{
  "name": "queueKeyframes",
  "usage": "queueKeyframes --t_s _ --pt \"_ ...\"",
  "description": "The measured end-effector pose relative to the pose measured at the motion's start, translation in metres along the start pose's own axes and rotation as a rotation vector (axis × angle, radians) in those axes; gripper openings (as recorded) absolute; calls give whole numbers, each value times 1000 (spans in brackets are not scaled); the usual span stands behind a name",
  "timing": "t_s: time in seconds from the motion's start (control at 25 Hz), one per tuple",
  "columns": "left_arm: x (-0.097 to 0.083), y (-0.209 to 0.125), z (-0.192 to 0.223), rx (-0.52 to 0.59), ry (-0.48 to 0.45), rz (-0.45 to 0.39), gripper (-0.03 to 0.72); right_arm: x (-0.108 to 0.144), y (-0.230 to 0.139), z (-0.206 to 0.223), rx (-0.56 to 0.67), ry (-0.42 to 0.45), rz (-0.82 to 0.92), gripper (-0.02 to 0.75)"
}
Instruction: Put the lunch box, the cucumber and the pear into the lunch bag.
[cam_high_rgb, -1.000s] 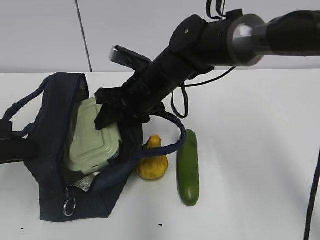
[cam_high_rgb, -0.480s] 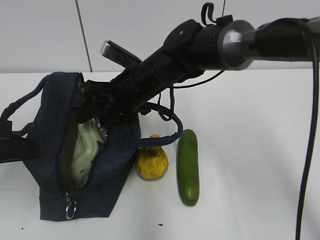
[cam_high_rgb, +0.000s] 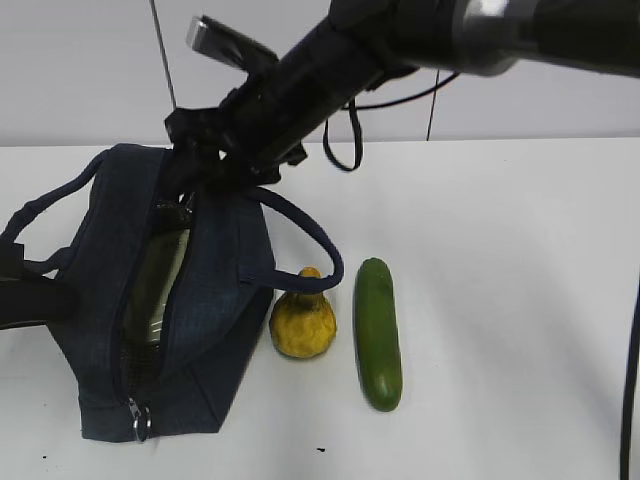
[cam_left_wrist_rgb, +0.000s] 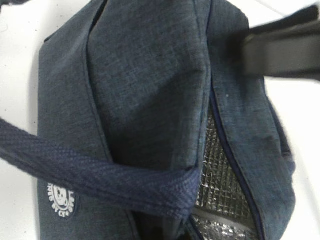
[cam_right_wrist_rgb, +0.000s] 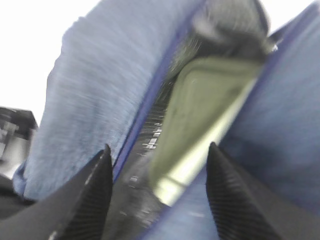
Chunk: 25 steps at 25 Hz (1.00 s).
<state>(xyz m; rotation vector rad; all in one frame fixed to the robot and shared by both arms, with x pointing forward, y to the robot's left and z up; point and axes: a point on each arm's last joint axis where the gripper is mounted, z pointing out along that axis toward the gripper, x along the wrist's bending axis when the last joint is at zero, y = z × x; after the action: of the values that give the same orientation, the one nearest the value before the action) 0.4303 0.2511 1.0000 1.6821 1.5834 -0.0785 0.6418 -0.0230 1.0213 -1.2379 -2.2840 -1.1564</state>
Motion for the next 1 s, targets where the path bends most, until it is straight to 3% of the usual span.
queueKeyframes --t_s 0.2,0.44,0.72,1.0 --pt "0 0 0 2 -2 0 -13 22 24 -55 56 -241 -133 462" --pt "0 0 0 2 -2 0 -13 19 32 -94 60 -559 -66 462" --pt "0 0 0 3 -3 0 -13 -1 4 -93 174 -694 -11 462" --pt "0 0 0 4 -4 0 -13 -25 -52 -75 394 -724 73 462"
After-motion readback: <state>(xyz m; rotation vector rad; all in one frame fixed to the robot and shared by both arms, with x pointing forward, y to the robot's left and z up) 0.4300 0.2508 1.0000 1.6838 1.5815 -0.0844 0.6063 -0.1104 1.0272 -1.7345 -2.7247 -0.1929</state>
